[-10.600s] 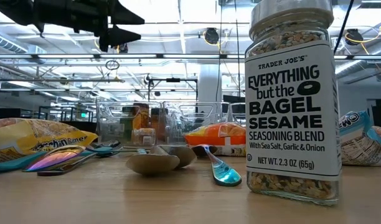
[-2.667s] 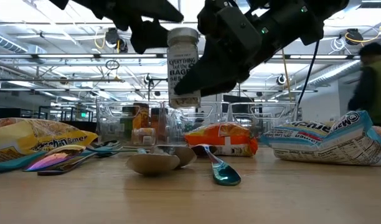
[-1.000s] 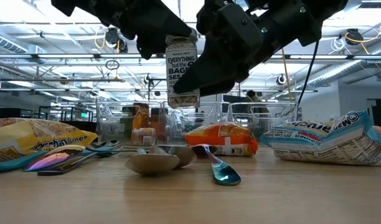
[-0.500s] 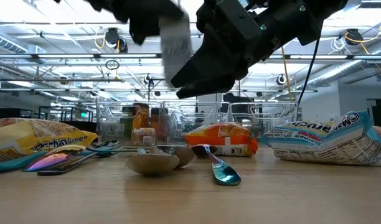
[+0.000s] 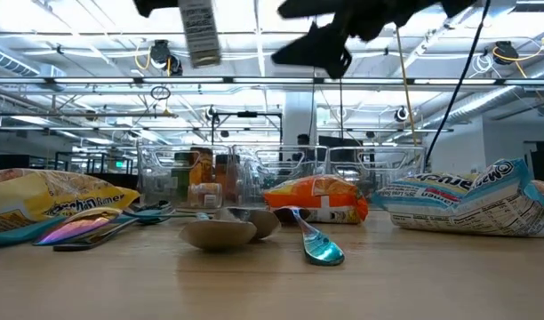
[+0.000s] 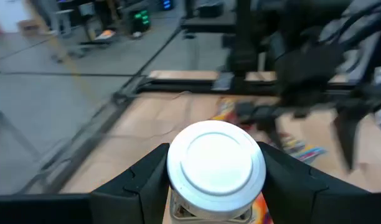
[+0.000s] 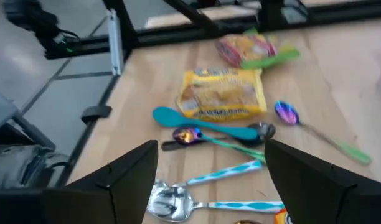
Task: Pick & Place Food Item
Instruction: Put the white seasoning bottle into the left transparent bin
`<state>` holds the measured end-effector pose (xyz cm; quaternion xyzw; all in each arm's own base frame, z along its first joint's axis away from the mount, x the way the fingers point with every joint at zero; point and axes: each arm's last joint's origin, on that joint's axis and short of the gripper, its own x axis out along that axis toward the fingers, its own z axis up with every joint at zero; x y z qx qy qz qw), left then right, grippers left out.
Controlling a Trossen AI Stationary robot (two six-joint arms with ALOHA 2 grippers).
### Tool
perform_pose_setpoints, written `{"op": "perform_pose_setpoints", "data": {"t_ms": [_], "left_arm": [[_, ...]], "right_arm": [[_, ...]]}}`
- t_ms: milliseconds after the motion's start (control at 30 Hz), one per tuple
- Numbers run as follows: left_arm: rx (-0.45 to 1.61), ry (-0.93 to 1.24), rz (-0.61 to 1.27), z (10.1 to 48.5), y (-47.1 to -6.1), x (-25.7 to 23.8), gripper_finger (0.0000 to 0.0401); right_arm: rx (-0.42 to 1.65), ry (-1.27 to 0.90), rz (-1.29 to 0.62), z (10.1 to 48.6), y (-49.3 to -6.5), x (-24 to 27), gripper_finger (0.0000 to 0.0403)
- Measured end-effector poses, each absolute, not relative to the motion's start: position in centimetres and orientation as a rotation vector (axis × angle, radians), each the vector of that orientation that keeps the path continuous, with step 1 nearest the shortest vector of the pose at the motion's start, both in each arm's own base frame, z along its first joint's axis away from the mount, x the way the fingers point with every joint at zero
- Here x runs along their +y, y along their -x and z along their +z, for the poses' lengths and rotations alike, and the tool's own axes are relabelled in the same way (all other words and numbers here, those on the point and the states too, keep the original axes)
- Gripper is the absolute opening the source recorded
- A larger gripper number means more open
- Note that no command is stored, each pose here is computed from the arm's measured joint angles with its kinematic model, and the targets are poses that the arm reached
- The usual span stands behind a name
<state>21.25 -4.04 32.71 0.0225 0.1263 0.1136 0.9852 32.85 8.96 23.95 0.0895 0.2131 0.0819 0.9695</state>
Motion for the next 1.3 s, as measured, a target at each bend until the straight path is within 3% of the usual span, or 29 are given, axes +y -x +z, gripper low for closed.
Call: {"op": "perform_pose_setpoints", "data": {"t_ms": [200, 433, 833, 1300], "left_arm": [[0.266, -0.047, 0.407, 32.7, -19.1, -1.4, 0.021], [0.316, 0.021, 0.611, 28.9, -18.4, 2.9, 0.021], [0.328, 0.208, 0.757, 22.2, -16.8, 8.9, 0.021], [0.34, 0.3, 0.811, 17.7, -16.1, 10.8, 0.021]], "right_arm": [[0.328, -0.135, 0.214, 24.7, -30.9, 9.3, 0.029], [0.158, -0.169, 0.229, 23.6, -28.8, 8.6, 0.0286], [0.06, -0.163, 0.239, 23.1, -27.6, 8.2, 0.0286], [0.045, -0.153, 0.24, 23.2, -27.6, 8.2, 0.0286]]}}
